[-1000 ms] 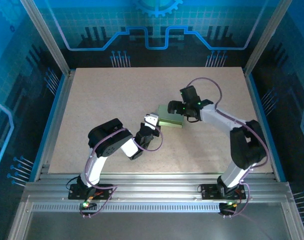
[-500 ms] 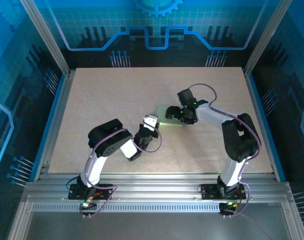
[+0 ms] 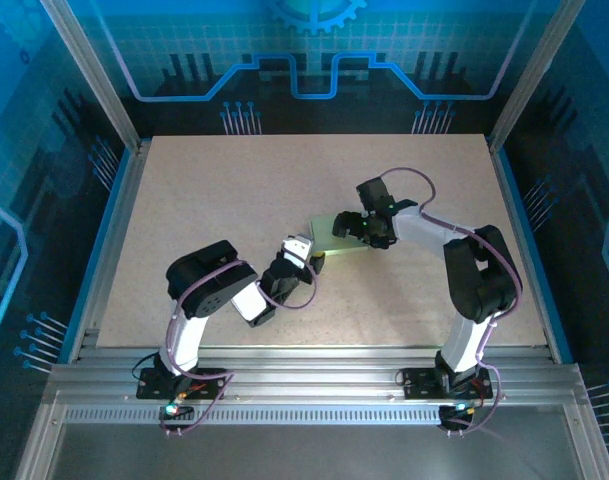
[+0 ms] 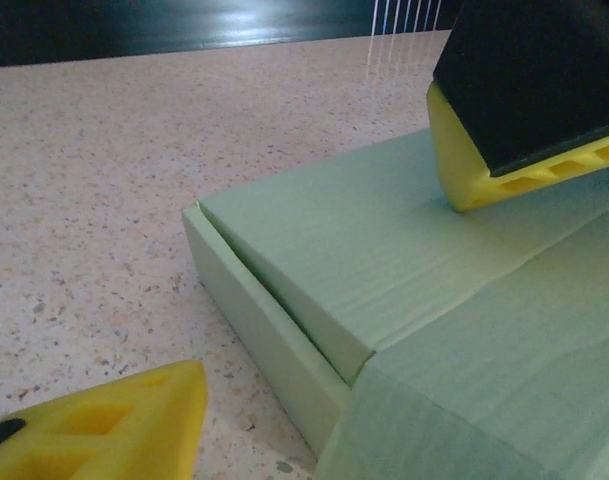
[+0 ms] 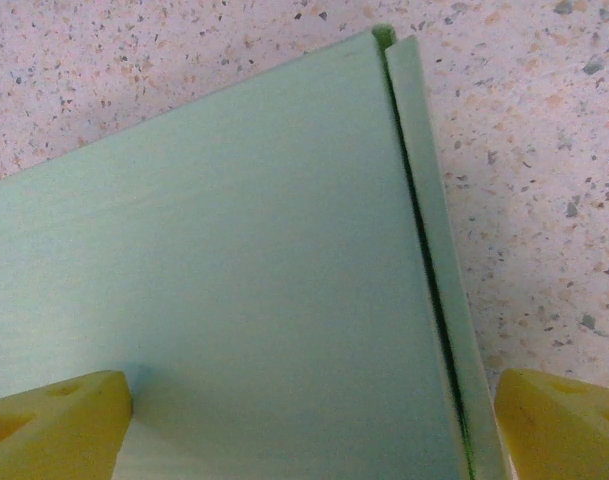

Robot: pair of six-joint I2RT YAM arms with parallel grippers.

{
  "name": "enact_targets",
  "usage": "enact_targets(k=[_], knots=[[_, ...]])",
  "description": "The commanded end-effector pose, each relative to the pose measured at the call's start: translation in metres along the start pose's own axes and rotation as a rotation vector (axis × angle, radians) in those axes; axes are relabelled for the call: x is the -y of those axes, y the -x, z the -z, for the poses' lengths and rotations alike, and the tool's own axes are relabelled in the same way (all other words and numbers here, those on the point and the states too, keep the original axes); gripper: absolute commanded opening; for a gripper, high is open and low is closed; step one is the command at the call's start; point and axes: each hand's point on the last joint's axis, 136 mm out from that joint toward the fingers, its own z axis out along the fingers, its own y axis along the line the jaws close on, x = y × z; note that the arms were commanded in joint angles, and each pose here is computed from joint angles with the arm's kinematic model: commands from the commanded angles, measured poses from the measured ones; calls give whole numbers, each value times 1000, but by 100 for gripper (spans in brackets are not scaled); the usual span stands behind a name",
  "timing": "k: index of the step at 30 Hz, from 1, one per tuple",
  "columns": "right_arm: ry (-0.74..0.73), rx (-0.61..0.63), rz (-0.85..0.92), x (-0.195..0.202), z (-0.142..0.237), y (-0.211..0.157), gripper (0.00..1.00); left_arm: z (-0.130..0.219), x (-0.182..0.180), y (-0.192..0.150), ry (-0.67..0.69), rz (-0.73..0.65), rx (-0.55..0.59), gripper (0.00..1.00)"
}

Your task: Fold the paper box

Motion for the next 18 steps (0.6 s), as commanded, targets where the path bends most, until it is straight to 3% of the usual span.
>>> enact_targets(k=[1, 12, 18], knots=[[-9, -12, -28, 4, -5, 4, 94, 4, 8, 4, -78, 52, -11, 65], [-19, -18, -34, 4, -9, 5, 94, 27, 27, -3, -274, 73, -79, 97], [-29, -23, -25, 6, -12, 7, 94, 64, 23, -1, -353, 141, -116, 99]])
